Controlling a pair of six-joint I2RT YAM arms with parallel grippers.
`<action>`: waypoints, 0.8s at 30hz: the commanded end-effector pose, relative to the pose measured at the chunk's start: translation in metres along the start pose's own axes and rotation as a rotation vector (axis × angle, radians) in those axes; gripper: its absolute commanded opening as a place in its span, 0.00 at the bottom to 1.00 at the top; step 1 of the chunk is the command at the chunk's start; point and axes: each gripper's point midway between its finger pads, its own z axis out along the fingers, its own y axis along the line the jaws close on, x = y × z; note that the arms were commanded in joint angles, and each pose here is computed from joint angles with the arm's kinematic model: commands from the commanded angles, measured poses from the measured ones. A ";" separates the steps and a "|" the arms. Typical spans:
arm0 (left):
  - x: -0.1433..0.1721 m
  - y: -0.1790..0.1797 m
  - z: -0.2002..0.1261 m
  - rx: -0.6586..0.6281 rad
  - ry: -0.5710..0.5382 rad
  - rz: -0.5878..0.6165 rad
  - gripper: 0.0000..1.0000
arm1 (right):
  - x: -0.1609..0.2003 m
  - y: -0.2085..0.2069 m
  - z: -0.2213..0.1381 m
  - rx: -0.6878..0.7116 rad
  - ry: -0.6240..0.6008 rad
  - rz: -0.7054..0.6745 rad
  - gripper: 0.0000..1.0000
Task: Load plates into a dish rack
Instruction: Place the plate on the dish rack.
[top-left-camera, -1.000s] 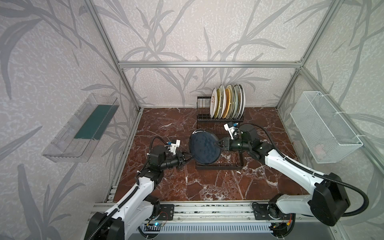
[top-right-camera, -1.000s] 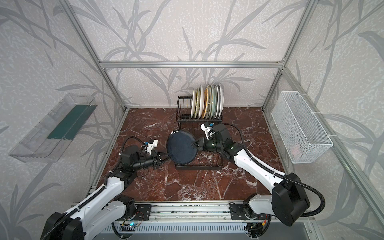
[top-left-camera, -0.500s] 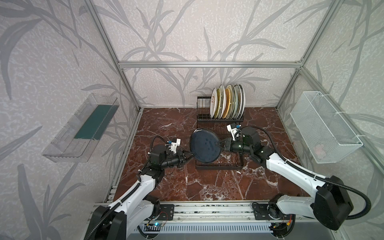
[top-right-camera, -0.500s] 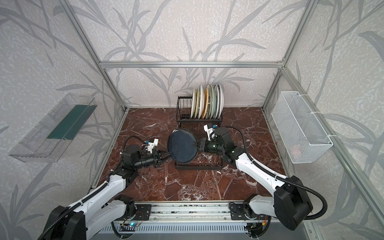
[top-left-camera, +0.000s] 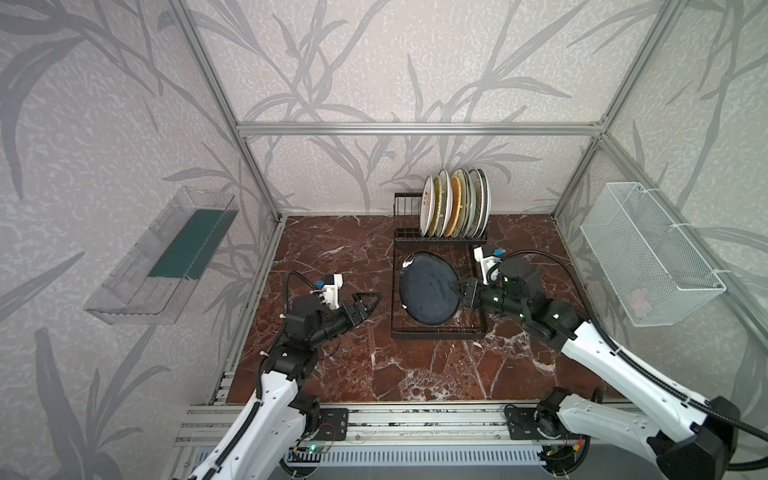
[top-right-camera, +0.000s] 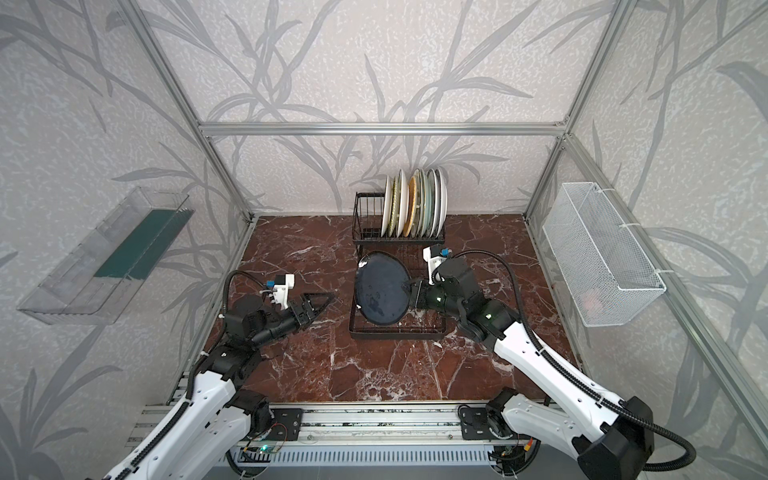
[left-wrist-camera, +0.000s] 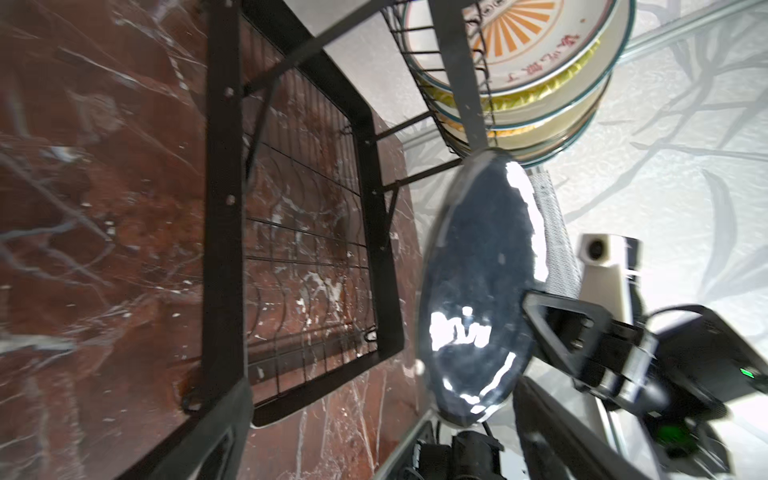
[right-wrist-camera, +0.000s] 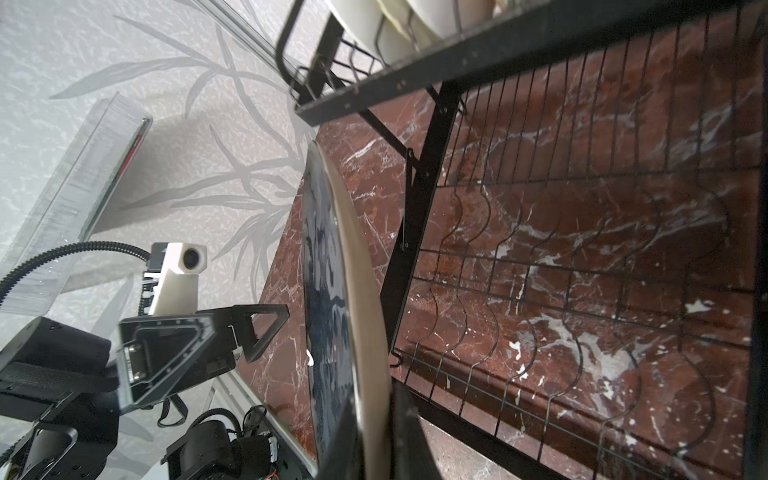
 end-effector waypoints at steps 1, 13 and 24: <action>0.001 0.028 -0.002 -0.135 -0.004 0.030 0.97 | -0.060 0.052 -0.039 -0.069 -0.225 -0.139 0.00; -0.007 0.008 -0.004 -0.123 0.004 0.090 0.95 | -0.153 0.122 -0.046 0.116 -0.476 -0.259 0.00; -0.028 -0.044 -0.041 -0.122 -0.059 0.375 0.97 | -0.214 0.128 -0.024 0.553 -0.704 -0.301 0.00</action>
